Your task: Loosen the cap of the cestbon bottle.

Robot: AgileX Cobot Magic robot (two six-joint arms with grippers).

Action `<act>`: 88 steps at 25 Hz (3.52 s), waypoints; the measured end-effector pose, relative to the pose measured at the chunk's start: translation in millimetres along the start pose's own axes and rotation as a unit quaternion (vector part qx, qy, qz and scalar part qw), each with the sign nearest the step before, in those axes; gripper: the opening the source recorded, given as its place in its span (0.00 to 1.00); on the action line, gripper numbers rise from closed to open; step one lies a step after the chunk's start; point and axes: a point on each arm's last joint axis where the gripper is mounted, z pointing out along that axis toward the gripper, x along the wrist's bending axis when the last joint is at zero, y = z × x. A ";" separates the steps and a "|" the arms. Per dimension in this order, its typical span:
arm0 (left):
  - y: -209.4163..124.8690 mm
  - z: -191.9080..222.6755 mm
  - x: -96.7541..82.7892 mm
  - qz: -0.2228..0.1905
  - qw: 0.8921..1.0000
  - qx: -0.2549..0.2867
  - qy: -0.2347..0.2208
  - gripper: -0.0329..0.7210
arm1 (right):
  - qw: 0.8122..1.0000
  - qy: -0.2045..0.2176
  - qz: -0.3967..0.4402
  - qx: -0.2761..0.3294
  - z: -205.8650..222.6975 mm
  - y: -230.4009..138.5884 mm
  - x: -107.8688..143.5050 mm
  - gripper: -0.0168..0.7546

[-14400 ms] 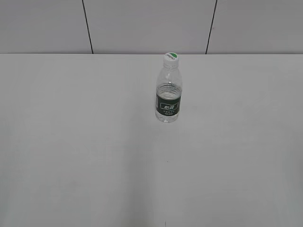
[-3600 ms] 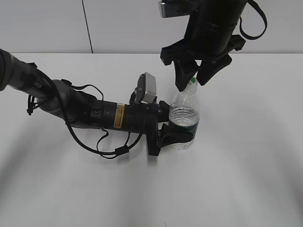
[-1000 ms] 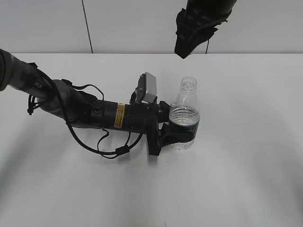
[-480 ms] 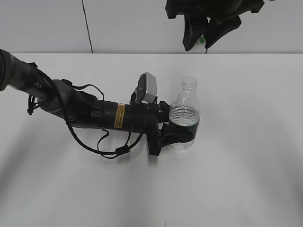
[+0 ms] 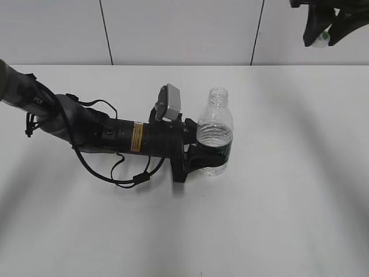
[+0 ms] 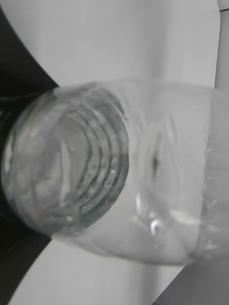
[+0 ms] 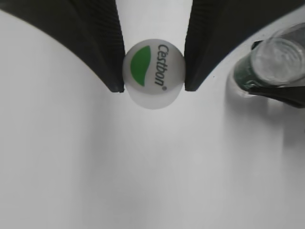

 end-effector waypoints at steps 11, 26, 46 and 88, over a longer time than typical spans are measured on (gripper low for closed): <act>-7.5 -44.7 27.3 -0.013 0.998 -0.007 0.055 0.55 | 0.999 -0.010 -0.007 0.045 40.4 3.4 -22.4 0.41; -9.4 -61.3 35.9 -0.014 0.997 -0.005 0.077 0.55 | 0.985 0.071 0.024 0.158 178.5 -20.9 -10.1 0.41; -8.5 -52.3 22.5 0.002 1.000 0.005 0.015 0.55 | 0.991 0.061 0.002 0.118 207.9 -36.1 -13.3 0.71; 104.4 -170.1 49.5 -0.025 0.940 0.174 0.293 0.76 | 0.996 0.063 -0.022 0.062 125.9 -20.6 -11.6 0.79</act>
